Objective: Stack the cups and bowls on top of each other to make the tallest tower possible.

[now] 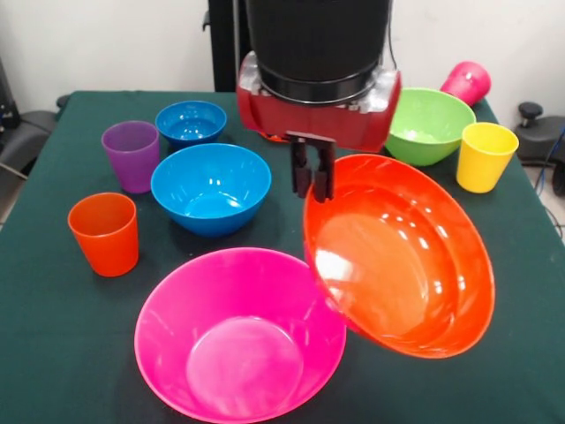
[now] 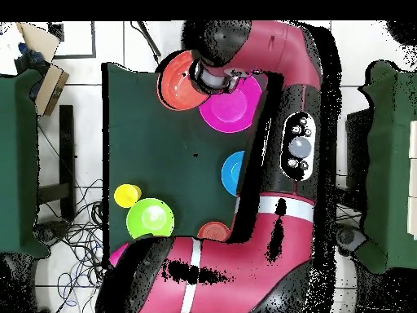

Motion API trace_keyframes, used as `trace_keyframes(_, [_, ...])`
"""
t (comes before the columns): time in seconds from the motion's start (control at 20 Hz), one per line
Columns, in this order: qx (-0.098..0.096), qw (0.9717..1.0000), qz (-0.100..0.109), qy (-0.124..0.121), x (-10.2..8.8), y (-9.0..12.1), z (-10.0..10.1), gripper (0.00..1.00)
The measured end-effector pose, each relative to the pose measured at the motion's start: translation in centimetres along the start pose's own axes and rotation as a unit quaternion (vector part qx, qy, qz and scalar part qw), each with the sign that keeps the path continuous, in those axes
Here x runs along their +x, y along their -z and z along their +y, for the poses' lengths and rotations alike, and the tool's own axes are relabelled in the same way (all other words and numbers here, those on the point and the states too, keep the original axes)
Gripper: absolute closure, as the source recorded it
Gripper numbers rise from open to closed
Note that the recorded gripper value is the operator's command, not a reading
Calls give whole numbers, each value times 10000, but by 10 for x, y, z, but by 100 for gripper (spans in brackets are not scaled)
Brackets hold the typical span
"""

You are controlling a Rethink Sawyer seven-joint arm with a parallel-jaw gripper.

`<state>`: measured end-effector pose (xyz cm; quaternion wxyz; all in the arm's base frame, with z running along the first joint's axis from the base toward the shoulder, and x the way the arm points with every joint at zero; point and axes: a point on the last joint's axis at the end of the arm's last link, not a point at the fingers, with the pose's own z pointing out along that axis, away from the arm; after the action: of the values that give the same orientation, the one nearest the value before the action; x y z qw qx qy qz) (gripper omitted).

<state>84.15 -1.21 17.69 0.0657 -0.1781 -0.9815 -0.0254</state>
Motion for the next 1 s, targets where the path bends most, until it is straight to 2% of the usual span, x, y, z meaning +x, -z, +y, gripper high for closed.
trace_keyframes(0.55, [-48, 9997, -4, -219, -12, 2, -35, 100])
trace_keyframes(1.0, [-80, 9996, 9, -263, -14, 1, -42, 100])
